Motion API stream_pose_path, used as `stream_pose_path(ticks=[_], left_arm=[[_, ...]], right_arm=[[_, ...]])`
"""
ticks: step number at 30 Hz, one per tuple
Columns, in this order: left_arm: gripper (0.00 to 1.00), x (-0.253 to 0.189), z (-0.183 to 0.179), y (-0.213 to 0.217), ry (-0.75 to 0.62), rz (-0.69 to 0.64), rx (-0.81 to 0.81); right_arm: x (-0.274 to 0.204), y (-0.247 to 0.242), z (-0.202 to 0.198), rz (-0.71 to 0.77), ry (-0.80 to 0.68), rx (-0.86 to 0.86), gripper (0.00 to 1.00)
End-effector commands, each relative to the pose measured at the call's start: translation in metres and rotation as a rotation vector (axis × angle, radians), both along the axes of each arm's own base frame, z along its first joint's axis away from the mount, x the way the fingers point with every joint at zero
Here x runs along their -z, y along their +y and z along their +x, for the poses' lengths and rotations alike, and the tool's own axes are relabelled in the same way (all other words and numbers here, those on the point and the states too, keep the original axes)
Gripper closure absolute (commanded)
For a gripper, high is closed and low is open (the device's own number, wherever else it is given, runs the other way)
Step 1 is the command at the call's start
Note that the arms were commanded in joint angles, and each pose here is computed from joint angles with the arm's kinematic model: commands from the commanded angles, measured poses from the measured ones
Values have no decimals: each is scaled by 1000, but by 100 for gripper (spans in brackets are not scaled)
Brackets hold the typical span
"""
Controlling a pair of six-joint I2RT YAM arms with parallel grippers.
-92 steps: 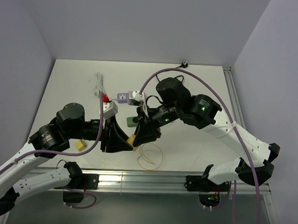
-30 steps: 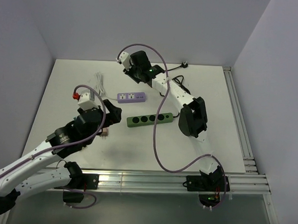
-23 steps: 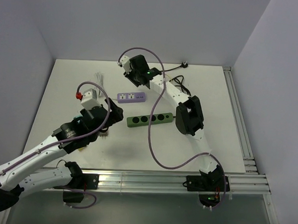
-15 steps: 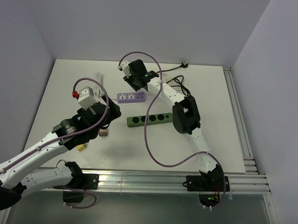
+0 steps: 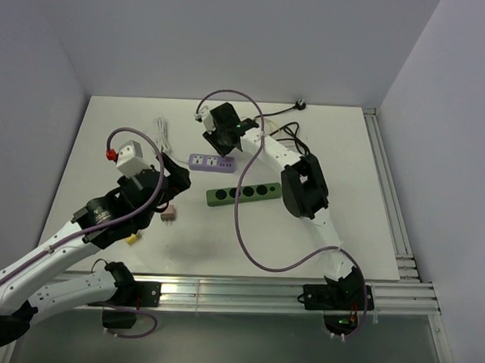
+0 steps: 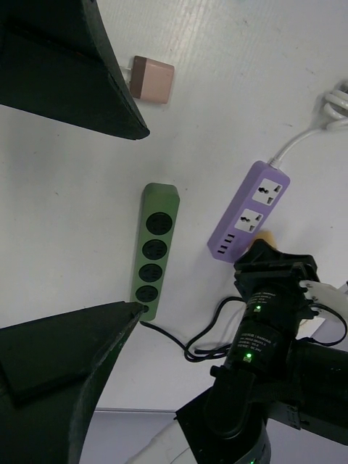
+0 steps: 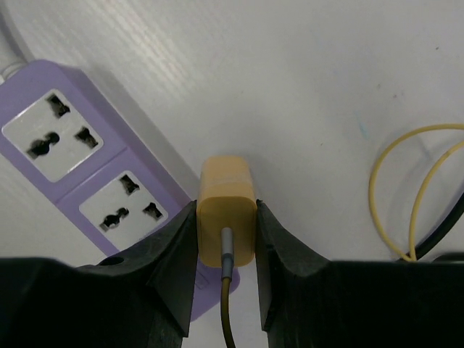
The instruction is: Insert the plug
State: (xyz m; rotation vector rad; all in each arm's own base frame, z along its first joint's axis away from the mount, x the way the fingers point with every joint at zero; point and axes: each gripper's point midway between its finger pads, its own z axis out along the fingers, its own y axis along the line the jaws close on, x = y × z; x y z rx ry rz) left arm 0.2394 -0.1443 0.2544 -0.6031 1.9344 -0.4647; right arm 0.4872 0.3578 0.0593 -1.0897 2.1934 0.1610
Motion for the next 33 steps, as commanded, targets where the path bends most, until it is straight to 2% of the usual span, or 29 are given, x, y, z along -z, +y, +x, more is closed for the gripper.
stream_pose_path(ticks=[1,6,11,18,24,33], left_arm=[[1,-7,1,5,-33,5,-5],[0,-5,-4,6,-37,-9,13],[1,-5,-9,9,-47,-27,23],[1,-13,-13,22,-70,-29,-2],[1,-15,-16,32,-91,-36,-35],[1,-19,-16,38,-113,-36,-54]], right_arm=[[-18,1,-40,2,70,-40,100],[-26,7,-84,2,133,-107,100],[-48,25,-110,75,181,-149,100],[-98,35,-77,131,83,20,100],[-93,51,-87,93,102,-37,100],[-88,78,-100,116,94,-118,100]])
